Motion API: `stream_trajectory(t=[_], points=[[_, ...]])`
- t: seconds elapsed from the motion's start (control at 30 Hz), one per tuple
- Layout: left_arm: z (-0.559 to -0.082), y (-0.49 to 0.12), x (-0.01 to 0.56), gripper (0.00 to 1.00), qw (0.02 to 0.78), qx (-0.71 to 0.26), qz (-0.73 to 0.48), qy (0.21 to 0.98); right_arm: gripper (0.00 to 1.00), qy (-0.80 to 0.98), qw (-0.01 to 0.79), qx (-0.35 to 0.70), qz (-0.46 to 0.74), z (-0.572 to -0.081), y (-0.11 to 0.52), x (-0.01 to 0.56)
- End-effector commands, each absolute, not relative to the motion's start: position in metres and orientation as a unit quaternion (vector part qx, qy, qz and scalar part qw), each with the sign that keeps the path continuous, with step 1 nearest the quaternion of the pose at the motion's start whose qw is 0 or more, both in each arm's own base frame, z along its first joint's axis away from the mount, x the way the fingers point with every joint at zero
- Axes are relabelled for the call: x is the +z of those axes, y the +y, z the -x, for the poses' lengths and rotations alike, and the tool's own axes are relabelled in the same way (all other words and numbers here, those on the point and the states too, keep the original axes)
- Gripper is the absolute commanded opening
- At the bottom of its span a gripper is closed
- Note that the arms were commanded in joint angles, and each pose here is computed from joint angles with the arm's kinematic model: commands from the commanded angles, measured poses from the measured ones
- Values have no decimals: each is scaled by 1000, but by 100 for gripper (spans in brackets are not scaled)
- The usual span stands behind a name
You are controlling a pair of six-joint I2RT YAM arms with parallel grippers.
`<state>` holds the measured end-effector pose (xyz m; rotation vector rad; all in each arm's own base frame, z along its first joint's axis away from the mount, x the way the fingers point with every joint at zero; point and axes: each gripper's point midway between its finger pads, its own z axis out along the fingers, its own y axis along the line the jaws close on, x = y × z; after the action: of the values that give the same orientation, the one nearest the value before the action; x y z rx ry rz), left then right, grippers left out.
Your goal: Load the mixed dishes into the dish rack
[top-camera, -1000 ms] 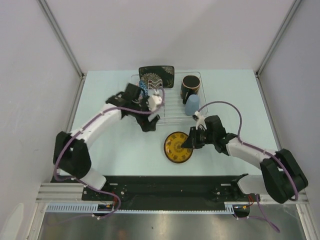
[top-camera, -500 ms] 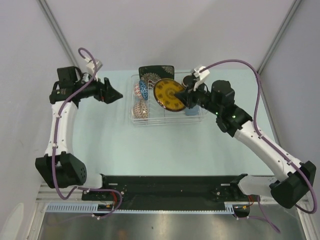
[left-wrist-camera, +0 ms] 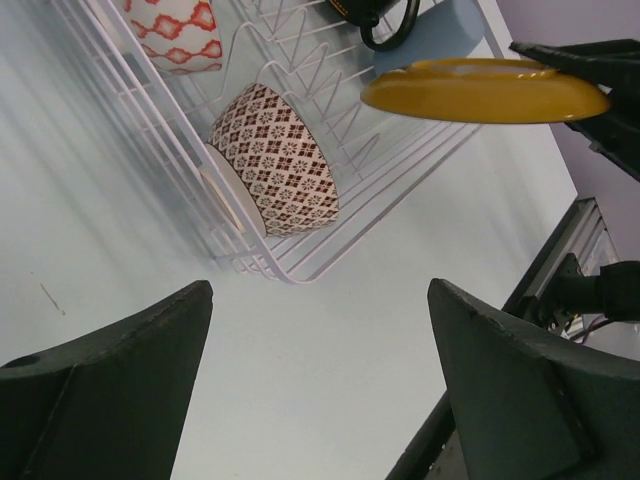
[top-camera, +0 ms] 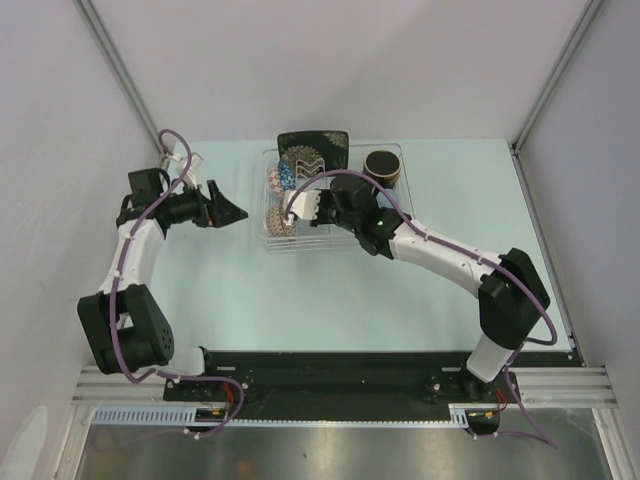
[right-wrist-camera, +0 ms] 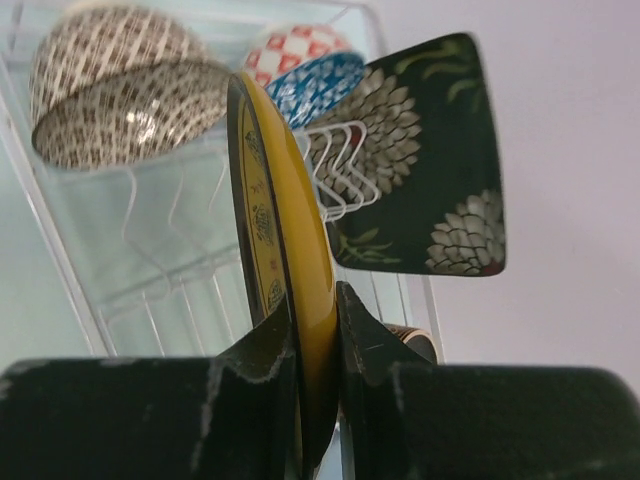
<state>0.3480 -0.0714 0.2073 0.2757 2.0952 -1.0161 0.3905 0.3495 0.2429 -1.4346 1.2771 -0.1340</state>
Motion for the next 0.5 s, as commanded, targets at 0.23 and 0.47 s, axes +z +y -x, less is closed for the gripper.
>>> stream_trajectory(t=[0.23,0.47], points=[[-361,-61,207,93,420,-408,-110,803,0,499,557,-84,659,-403,347,267],[-361,-61,201,93,418,-411,-104,804,0,501,541,-57,673,-407,352,245]])
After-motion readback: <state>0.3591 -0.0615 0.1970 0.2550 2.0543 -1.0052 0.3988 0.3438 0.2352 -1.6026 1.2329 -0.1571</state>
